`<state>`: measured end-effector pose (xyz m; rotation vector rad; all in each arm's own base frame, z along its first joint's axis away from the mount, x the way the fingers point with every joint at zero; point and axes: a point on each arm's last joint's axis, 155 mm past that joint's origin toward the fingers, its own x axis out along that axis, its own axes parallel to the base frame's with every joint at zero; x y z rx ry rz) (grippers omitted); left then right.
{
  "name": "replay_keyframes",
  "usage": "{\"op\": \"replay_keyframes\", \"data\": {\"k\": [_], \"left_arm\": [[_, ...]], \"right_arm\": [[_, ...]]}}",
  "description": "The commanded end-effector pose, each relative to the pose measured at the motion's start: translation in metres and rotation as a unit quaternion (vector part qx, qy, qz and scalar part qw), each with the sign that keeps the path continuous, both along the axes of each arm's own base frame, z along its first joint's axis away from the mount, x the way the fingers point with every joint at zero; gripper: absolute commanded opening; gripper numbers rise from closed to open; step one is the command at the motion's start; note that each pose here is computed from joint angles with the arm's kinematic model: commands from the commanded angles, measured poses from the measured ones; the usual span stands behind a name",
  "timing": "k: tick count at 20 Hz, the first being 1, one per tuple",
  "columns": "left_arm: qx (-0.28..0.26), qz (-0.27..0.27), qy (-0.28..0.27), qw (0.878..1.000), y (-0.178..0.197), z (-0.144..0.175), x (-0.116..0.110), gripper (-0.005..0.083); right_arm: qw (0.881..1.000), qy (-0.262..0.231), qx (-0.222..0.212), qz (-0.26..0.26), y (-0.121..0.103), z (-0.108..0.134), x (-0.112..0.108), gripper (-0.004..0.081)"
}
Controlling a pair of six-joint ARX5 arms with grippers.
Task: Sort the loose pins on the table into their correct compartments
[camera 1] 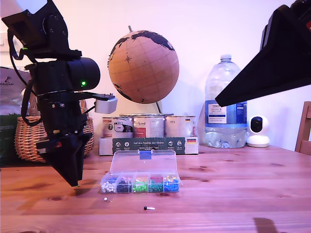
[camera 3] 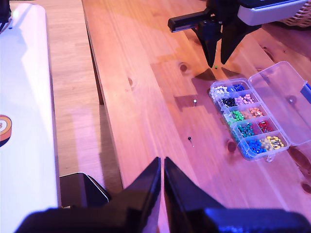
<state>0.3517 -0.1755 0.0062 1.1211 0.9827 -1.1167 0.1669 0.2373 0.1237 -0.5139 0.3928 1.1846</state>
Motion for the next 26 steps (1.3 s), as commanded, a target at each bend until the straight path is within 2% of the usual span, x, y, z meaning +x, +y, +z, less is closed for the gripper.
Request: {"op": "replay_keyframes", "data": {"k": [1,11,17,20,26], "left_arm": [[0.004,0.000,0.007,1.000,0.002,-0.009,0.002,0.0201],[-0.010,-0.004,0.025,1.000,-0.002,-0.014,-0.004,0.0198],[-0.014,0.000,0.017,1.000,-0.001,-0.015,0.002,0.0195],[-0.013,0.000,0.027,1.000,0.000,-0.018,-0.001,0.0160],[-0.025,0.005,0.037,0.999,-0.004,-0.020,-0.004,0.0160]], "right_arm": [[1.000,-0.006,0.005,0.004,0.003,0.005,0.000,-0.0013],[1.000,-0.006,0.005,0.004,0.003,0.005,0.000,-0.0013],[1.000,-0.005,0.005,0.004,0.003,0.005,0.000,-0.0013],[1.000,-0.005,0.005,0.004,0.003,0.005,0.000,-0.0013],[1.000,-0.006,0.005,0.004,0.003,0.005,0.000,-0.0013]]}}
